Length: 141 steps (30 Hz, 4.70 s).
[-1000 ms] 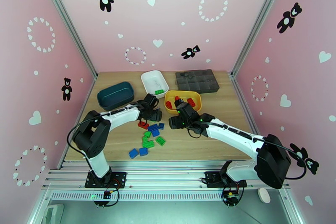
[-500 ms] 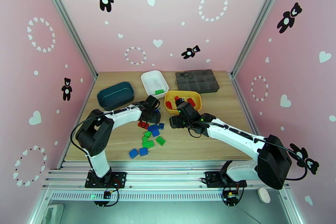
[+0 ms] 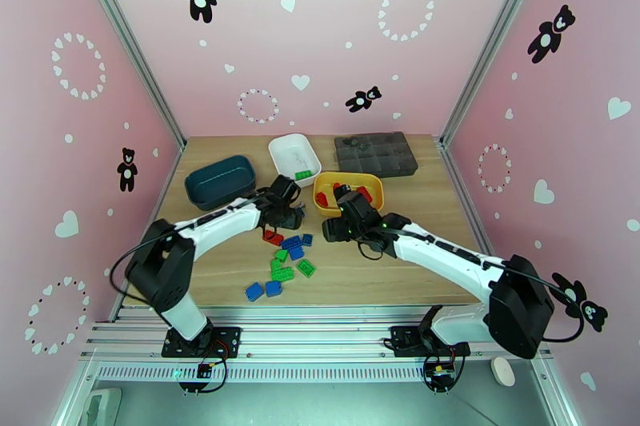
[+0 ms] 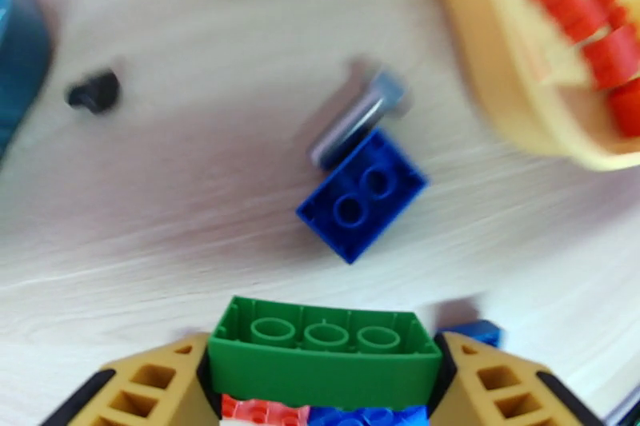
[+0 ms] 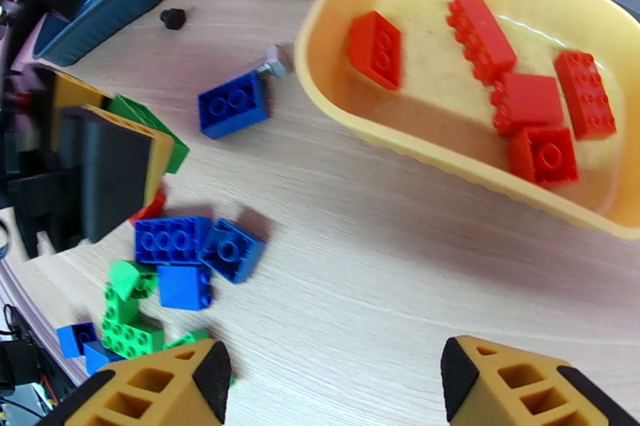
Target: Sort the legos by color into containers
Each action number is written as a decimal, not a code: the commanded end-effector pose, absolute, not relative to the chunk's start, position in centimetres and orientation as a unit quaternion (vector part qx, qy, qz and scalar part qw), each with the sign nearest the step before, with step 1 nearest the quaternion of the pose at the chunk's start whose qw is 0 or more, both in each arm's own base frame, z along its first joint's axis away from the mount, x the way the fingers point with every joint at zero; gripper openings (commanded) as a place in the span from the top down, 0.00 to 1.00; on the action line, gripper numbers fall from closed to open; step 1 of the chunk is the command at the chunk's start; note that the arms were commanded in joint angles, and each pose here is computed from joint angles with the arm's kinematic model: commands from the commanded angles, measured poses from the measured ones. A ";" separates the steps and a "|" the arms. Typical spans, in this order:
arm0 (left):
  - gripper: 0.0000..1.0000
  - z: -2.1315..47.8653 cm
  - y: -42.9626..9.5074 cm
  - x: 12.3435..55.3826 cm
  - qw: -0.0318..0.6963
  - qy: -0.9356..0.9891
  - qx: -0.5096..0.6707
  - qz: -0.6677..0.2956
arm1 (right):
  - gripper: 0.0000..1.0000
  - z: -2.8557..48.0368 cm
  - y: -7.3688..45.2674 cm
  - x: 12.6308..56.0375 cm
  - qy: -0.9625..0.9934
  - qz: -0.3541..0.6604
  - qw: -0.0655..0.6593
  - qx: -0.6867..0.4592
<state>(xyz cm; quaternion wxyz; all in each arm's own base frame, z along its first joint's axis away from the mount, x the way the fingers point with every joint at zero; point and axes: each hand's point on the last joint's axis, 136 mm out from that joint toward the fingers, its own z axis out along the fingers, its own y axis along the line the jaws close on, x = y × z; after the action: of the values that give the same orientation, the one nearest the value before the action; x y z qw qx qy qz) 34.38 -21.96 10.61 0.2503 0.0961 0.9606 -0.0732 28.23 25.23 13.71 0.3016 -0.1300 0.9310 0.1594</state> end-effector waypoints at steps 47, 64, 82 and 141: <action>0.07 13.7 -16.6 34.5 0.295 0.944 -0.080 -0.127 | 0.24 10.0 29.9 24.9 0.916 0.144 0.257 -0.274; 0.01 10.5 -9.8 27.0 0.265 0.929 -0.191 -0.174 | 0.28 3.2 33.3 18.4 0.908 0.092 0.179 -0.368; 0.02 10.2 -10.6 27.2 0.257 0.927 -0.191 -0.195 | 0.70 2.8 33.0 19.3 0.911 0.050 0.184 -0.366; 0.15 11.5 -15.4 30.2 0.241 0.956 -0.081 -0.150 | 0.46 19.8 32.4 38.1 0.899 0.179 0.348 -0.196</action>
<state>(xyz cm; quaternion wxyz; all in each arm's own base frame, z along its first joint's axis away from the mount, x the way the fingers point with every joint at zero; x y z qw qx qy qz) 32.63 -17.03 12.54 0.2431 -0.1089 0.9392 -0.2166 40.16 33.13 18.12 0.3264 -0.1836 0.9085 0.1855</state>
